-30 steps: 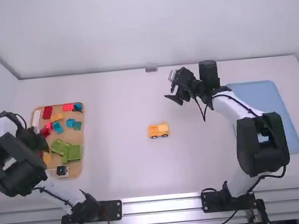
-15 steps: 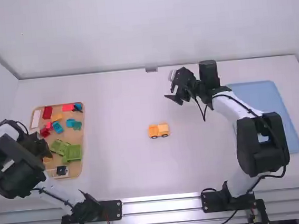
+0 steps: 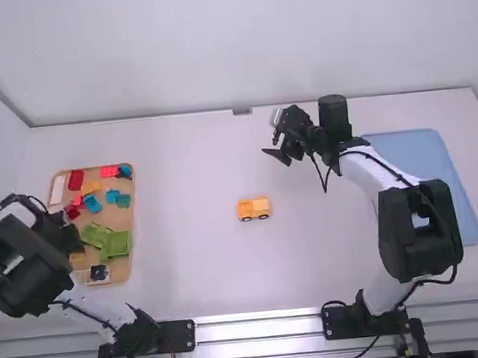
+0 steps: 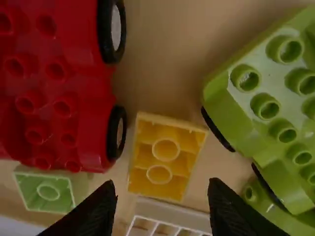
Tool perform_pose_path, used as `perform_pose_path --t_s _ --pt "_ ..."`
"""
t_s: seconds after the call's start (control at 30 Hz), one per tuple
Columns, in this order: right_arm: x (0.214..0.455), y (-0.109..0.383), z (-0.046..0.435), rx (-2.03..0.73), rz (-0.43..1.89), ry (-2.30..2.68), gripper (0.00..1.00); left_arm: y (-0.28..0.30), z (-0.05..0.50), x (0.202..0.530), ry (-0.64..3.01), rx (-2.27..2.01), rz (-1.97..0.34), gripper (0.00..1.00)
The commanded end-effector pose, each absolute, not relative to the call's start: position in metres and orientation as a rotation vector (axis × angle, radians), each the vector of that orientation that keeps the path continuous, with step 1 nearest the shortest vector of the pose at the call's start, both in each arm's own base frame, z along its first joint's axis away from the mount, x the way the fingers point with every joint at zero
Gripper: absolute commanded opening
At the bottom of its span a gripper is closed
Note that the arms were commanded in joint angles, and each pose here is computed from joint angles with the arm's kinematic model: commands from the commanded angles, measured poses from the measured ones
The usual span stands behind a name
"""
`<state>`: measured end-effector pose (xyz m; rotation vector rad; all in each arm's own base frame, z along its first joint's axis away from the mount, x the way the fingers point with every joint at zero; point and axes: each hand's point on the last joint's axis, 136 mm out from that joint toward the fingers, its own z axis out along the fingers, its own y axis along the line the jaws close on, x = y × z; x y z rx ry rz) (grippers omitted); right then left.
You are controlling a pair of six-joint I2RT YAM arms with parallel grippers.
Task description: Assemble lego blocks to make yellow taxi
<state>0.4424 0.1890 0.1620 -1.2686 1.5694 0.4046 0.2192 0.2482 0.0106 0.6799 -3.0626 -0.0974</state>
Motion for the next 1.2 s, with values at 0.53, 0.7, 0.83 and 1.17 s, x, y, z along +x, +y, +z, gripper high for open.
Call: perform_pose_path --t_s 0.53,0.7,0.83,1.17 --pt "0.445 0.19 0.175 -1.259 0.403 1.547 0.98 0.243 -0.008 0.219 -3.094 0.658 -0.092 0.49" --pt "0.445 0.19 0.175 -1.26 0.403 1.547 0.98 0.245 -0.009 0.221 -3.102 0.659 -0.109 0.5" --pt "0.445 0.19 0.175 -1.26 0.403 1.546 0.98 0.245 -0.013 0.222 -3.12 0.636 -0.12 0.48" --pt "0.448 0.19 0.179 -1.233 0.408 1.546 0.98 0.244 -0.018 0.219 -3.119 0.626 -0.129 0.41"
